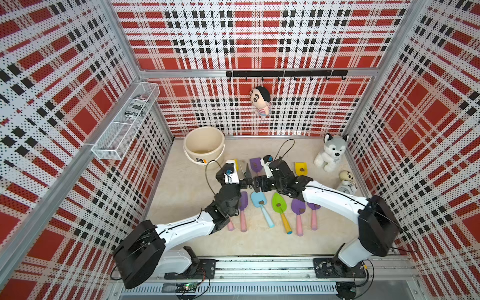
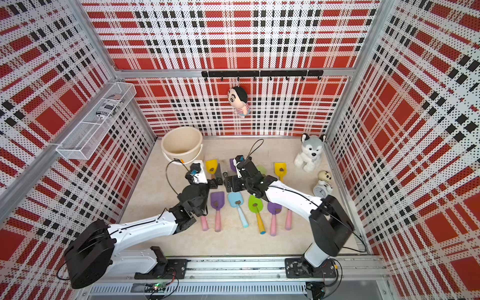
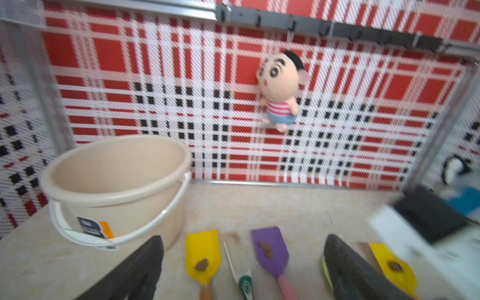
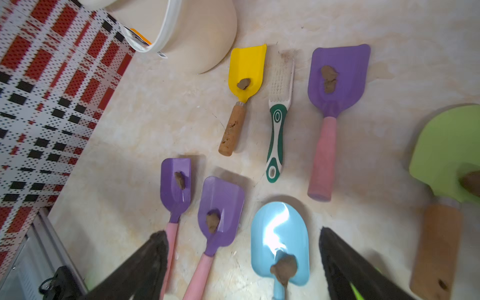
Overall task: Brush the soil off the hand trowel and place it into the bucket
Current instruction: Pick up the brush from the center of the board.
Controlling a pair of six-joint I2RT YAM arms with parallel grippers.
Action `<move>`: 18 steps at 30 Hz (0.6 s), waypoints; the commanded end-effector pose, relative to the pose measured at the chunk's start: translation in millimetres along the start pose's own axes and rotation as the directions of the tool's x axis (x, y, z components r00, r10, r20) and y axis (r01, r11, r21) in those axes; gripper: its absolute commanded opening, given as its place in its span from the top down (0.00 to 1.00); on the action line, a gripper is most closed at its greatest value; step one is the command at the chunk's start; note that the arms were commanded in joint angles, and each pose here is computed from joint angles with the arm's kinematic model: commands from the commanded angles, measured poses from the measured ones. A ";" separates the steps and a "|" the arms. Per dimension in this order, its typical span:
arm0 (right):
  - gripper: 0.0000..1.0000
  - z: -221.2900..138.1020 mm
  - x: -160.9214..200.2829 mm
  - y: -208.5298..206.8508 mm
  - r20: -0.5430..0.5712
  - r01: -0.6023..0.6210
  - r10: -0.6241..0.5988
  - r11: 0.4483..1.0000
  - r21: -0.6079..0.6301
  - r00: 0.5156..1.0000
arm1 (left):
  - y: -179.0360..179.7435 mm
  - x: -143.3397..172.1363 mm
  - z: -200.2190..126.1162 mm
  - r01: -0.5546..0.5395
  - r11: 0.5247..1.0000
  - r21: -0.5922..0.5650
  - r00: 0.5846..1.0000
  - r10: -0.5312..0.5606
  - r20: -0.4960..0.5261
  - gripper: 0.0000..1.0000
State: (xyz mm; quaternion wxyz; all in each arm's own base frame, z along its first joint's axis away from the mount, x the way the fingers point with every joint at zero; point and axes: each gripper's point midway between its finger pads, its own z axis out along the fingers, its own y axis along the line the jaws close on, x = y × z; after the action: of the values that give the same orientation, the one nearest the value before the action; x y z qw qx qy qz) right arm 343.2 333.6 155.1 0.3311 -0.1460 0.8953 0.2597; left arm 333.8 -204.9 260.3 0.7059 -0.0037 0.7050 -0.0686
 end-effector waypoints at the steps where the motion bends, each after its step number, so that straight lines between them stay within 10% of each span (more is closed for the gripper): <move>1: 0.07 24.7 -12.5 3.0 0.007 0.040 -0.040 0.999 0.008 0.999 | -4.4 25.1 -3.3 0.009 1.000 0.008 0.988 -0.008 -0.152 0.02; 9: 0.11 84.9 -28.5 -3.2 -0.009 0.076 -0.076 0.995 0.070 0.997 | 63.0 37.1 7.6 0.454 0.891 -0.003 0.824 -0.421 -0.378 0.02; 18: 0.21 128.0 -34.3 -28.0 -0.041 0.093 -0.088 0.983 0.155 0.995 | 135.2 61.7 6.3 0.524 0.840 -0.141 0.729 -0.528 -0.435 0.02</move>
State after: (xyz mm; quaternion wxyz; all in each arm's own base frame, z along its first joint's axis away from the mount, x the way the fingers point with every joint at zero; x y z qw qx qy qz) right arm 437.4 390.9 99.2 0.3444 -0.1608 0.9033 0.1991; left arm 361.5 -72.8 206.4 0.5240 -0.1896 0.7985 -0.2280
